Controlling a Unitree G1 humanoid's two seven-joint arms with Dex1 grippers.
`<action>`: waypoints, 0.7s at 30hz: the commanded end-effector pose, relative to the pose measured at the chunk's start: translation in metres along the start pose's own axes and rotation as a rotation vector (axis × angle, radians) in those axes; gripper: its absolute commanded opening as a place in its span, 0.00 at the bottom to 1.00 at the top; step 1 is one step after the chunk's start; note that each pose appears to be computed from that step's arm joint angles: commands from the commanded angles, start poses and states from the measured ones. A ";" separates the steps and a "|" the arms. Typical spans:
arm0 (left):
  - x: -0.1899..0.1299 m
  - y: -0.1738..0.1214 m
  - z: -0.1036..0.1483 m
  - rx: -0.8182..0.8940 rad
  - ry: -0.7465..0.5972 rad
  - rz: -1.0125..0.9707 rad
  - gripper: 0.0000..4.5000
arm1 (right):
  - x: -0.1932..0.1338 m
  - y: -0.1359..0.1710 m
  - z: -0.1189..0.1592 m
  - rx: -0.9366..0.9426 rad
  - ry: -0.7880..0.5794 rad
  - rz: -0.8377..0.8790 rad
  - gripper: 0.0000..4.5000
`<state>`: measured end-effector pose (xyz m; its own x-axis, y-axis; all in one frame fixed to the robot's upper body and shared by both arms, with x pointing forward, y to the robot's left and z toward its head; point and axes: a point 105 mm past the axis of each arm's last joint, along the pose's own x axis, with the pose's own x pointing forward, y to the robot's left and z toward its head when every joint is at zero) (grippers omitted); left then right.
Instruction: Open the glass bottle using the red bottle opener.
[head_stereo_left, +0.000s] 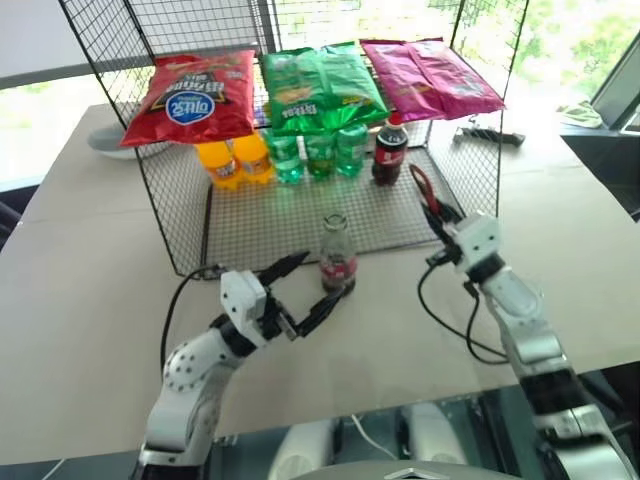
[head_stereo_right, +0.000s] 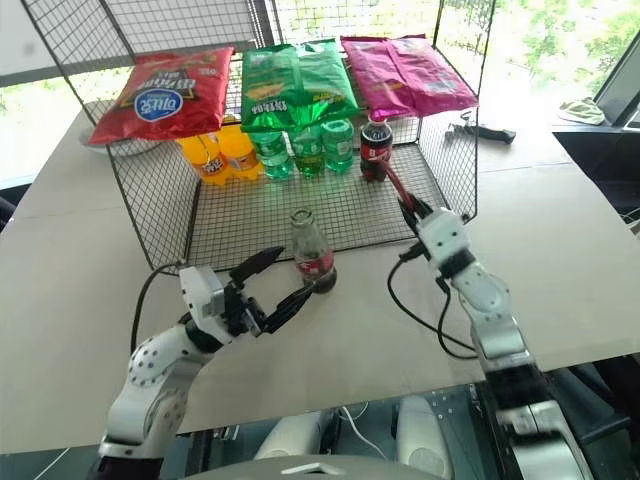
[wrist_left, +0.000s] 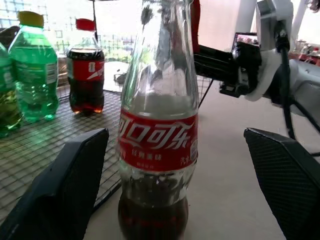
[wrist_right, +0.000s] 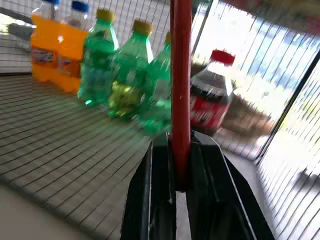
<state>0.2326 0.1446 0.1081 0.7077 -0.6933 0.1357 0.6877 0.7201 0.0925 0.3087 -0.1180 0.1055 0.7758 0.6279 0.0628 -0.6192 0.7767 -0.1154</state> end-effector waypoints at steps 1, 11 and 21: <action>-0.008 0.001 0.012 0.053 -0.028 0.039 1.00 | -0.014 0.025 0.008 0.183 0.072 0.176 0.00; -0.031 0.013 -0.009 0.042 0.088 0.172 1.00 | -0.036 0.029 -0.016 0.364 0.285 0.200 0.38; -0.065 0.021 -0.017 -0.026 0.241 0.200 1.00 | -0.078 -0.022 -0.014 0.129 0.327 0.171 0.99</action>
<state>0.2048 0.2006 0.0723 0.8454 -0.5240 -0.1037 0.5295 0.8476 0.0337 0.2612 -0.1693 0.0782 0.6201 0.7260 -0.2973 -0.7250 0.6751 0.1366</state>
